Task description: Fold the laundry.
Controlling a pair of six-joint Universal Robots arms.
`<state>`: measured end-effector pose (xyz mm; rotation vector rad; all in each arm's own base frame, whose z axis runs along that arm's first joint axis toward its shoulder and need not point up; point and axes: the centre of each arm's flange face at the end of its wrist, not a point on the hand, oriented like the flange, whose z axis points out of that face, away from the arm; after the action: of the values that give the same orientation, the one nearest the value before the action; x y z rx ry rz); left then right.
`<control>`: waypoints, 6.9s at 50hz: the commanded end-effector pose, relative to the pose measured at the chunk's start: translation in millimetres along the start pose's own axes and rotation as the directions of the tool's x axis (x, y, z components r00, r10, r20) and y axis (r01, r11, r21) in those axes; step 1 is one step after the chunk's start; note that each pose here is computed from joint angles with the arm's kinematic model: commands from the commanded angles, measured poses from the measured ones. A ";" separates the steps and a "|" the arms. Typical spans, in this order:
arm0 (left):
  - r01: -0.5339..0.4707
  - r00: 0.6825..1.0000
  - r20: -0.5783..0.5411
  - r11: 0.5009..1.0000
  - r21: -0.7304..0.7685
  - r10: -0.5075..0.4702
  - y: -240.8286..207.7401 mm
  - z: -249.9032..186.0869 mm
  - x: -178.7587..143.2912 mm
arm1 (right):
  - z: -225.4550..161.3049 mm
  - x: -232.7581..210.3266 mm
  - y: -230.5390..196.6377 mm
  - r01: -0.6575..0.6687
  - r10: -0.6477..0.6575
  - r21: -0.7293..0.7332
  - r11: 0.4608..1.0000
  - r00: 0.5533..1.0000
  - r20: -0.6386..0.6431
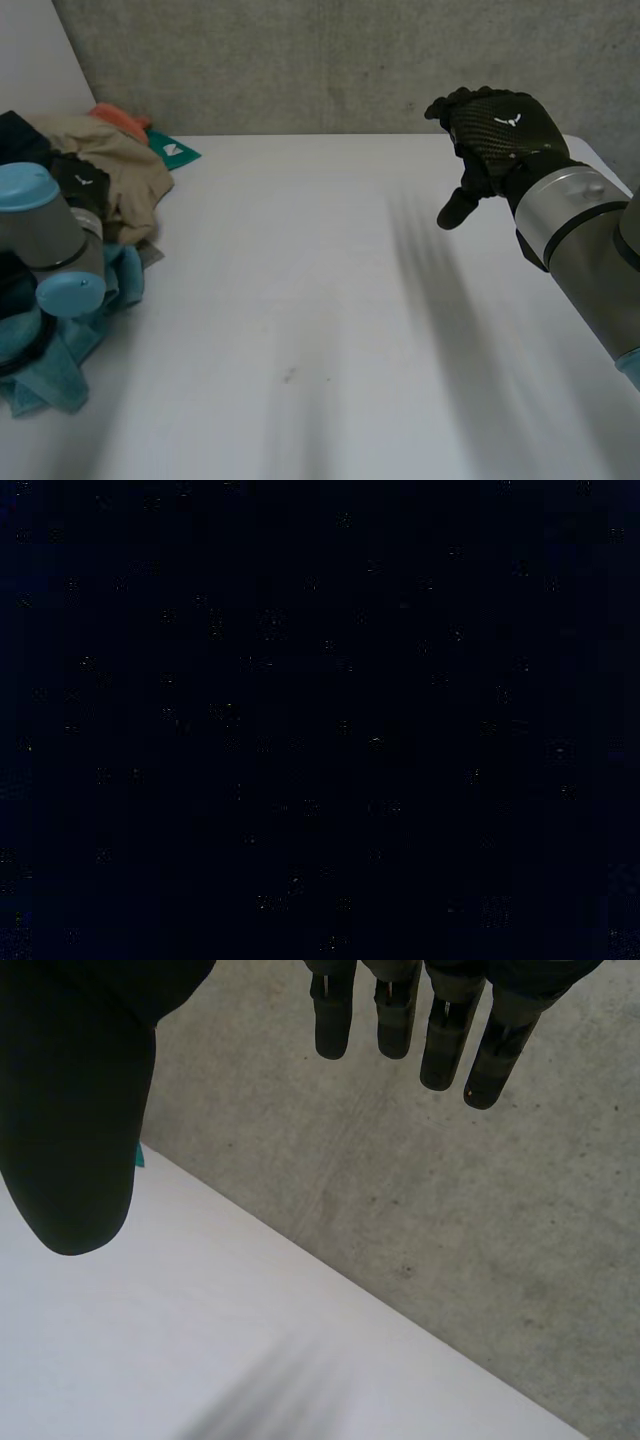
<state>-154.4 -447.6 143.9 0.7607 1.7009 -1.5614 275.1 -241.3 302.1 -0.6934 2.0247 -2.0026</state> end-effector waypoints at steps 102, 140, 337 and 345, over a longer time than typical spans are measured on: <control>0.406 0.825 -0.523 0.869 0.284 -0.215 -206.3 -273.8 29.0 | 9.9 41.2 -22.3 0.031 -0.029 0.048 0.998 0.999 -0.045; 0.470 0.634 -0.518 0.818 -0.331 -0.574 -52.6 -195.3 33.6 | 35.1 -53.0 120.4 0.124 -0.033 -0.370 0.921 0.969 0.244; 0.545 0.837 -0.273 0.685 0.484 -0.474 -252.6 -259.4 -115.7 | -4.6 -0.6 34.0 -0.214 0.254 -0.322 0.922 0.963 0.089; 0.545 0.837 -0.293 0.669 0.505 -0.462 -283.2 -250.0 -108.9 | 17.2 29.4 58.6 -0.442 0.466 -0.383 0.811 0.884 -0.033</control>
<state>-323.1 -217.8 395.8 0.6921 1.6431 -2.5192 261.3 -247.8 262.2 -0.4870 2.2721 -1.4382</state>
